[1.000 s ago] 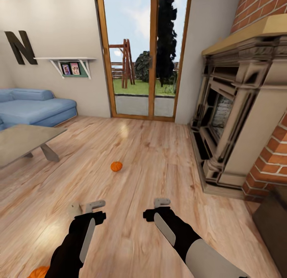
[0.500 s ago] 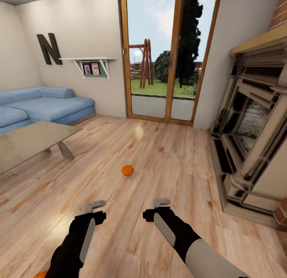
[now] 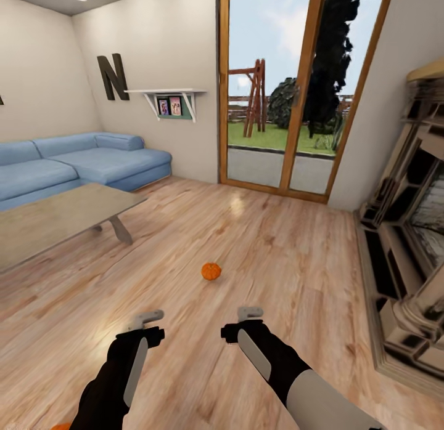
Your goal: Place each of the two pumpkins and all three candles from the living room inside a cabinet in the living room (use any cabinet), then make sure every cabinet is closed, and position the cauldron so it is next to a table in the living room.
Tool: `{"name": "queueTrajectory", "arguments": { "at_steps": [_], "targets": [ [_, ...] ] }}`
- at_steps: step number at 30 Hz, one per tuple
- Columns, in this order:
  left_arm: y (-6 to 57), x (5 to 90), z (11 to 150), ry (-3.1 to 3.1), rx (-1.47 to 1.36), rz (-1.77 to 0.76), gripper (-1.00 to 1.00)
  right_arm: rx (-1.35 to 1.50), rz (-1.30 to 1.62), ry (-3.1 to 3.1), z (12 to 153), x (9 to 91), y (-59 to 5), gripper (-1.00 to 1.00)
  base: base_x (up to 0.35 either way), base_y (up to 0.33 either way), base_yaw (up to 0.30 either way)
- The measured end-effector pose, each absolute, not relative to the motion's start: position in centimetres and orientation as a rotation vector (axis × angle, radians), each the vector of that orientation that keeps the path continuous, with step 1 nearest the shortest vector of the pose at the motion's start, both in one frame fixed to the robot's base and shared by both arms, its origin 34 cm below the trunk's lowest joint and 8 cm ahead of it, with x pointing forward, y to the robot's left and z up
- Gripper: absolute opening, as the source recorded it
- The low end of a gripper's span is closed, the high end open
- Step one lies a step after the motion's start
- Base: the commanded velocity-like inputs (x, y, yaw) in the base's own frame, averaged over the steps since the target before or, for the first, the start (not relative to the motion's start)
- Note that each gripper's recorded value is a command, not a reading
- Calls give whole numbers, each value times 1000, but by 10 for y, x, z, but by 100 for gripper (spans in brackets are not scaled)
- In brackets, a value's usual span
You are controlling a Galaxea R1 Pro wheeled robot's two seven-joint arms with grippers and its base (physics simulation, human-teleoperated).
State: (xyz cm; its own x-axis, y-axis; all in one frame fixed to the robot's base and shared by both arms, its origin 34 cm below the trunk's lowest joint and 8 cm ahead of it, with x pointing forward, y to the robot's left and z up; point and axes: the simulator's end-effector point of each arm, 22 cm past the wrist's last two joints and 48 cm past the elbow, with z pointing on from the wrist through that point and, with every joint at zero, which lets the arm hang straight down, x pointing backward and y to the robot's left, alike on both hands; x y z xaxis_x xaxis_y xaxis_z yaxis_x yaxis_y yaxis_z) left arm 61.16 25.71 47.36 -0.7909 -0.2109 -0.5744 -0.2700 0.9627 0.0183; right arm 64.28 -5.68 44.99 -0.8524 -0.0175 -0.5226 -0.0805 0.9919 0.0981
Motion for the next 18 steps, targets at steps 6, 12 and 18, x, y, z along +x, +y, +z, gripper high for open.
{"name": "queueTrajectory", "arguments": {
  "at_steps": [6,12,18],
  "targets": [
    [256,612,474,2512,-337,130,100,-69,156,2588,450,643,-57,100,183,-126,279],
    [256,612,474,2512,-336,130,100,-69,157,2588,450,643,-57,100,173,-115,279],
    [256,612,474,2512,-336,130,100,-69,157,2588,450,643,-57,100,172,-115,279]
  ]
}}
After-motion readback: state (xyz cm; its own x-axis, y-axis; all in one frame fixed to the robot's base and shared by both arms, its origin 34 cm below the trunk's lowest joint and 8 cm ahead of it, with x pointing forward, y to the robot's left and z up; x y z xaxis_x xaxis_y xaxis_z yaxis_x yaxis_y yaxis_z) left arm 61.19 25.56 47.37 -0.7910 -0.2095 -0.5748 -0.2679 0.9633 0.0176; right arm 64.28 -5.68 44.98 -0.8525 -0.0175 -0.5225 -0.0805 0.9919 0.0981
